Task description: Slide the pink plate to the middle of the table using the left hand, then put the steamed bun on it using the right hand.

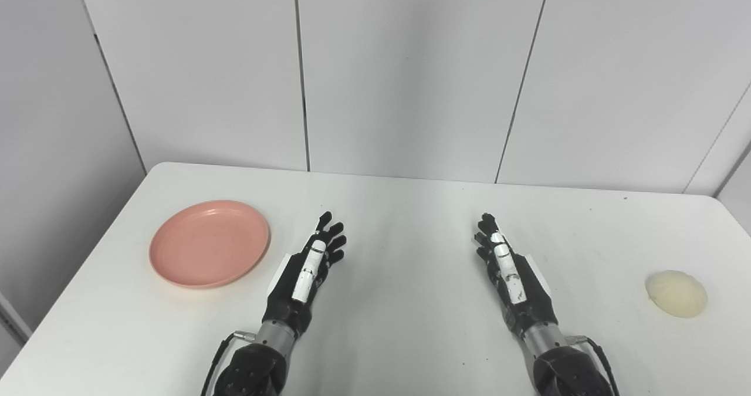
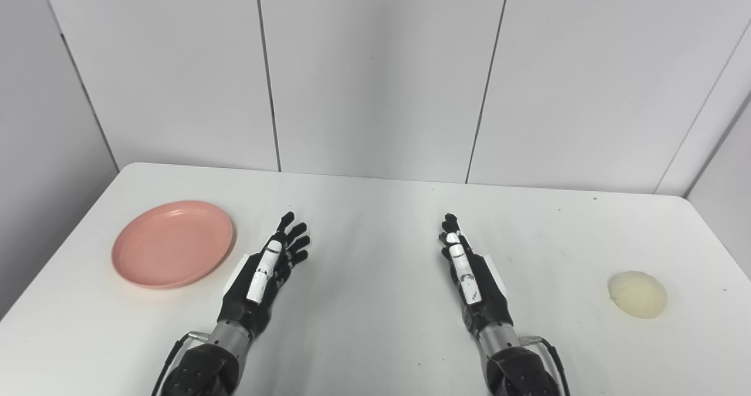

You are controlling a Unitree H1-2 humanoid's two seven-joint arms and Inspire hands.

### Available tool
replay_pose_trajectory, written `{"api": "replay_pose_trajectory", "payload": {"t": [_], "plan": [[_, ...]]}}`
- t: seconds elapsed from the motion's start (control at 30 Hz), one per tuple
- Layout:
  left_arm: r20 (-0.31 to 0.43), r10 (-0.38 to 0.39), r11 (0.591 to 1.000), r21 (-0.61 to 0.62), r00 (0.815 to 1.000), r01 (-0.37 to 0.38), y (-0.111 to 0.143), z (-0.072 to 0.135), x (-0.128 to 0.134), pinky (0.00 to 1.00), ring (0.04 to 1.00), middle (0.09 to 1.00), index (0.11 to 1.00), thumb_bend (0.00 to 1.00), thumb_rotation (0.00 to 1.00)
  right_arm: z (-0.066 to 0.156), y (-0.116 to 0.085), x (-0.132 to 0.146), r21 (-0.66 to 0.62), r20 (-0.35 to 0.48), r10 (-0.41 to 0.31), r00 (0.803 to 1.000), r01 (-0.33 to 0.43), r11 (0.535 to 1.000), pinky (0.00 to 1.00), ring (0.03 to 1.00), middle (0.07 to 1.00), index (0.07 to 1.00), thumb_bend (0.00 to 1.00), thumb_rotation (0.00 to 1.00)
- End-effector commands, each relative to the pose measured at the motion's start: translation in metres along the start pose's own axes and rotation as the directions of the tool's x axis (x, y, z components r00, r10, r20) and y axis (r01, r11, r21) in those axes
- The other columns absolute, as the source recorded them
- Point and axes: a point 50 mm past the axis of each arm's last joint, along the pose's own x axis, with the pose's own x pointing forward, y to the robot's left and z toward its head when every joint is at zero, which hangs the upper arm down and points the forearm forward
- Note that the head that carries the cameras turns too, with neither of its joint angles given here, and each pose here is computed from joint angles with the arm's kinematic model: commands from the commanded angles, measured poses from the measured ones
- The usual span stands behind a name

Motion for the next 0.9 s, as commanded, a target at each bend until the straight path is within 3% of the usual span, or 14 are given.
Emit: {"api": "replay_pose_trajectory", "payload": {"t": [0.0, 0.43, 0.67, 0.87], "plan": [[-0.198, 0.024, 0.999, -0.019, 0.980, -0.028, 0.003, -0.057, -0.036, 0.93, 0.940, 0.962, 0.984, 0.48, 1.00, -0.037, 0.007, -0.021, 0.037, -0.109, 0.003, 0.994, 0.001, 0.999, 1.00, 0.999, 1.000, 1.000, 0.27, 1.00], [-0.202, 0.017, 0.999, -0.030, 0.979, -0.023, -0.004, -0.058, -0.032, 0.94, 0.941, 0.965, 0.988, 0.47, 1.00, -0.035, 0.001, -0.023, 0.031, -0.113, 0.013, 0.993, -0.009, 0.999, 1.00, 1.000, 1.000, 1.000, 0.30, 1.00], [-0.206, 0.004, 1.000, -0.022, 0.979, -0.009, -0.015, -0.061, -0.025, 0.93, 0.945, 0.968, 0.988, 0.48, 1.00, -0.029, -0.008, -0.023, 0.039, -0.118, 0.008, 0.993, -0.003, 0.999, 1.00, 1.000, 1.000, 1.000, 0.23, 1.00], [-0.208, 0.011, 1.000, -0.020, 0.978, -0.015, -0.025, -0.061, -0.020, 0.93, 0.941, 0.965, 0.985, 0.46, 1.00, -0.027, -0.016, -0.025, 0.035, -0.117, 0.018, 0.993, -0.015, 0.999, 1.00, 1.000, 1.000, 1.000, 0.25, 1.00]]}}
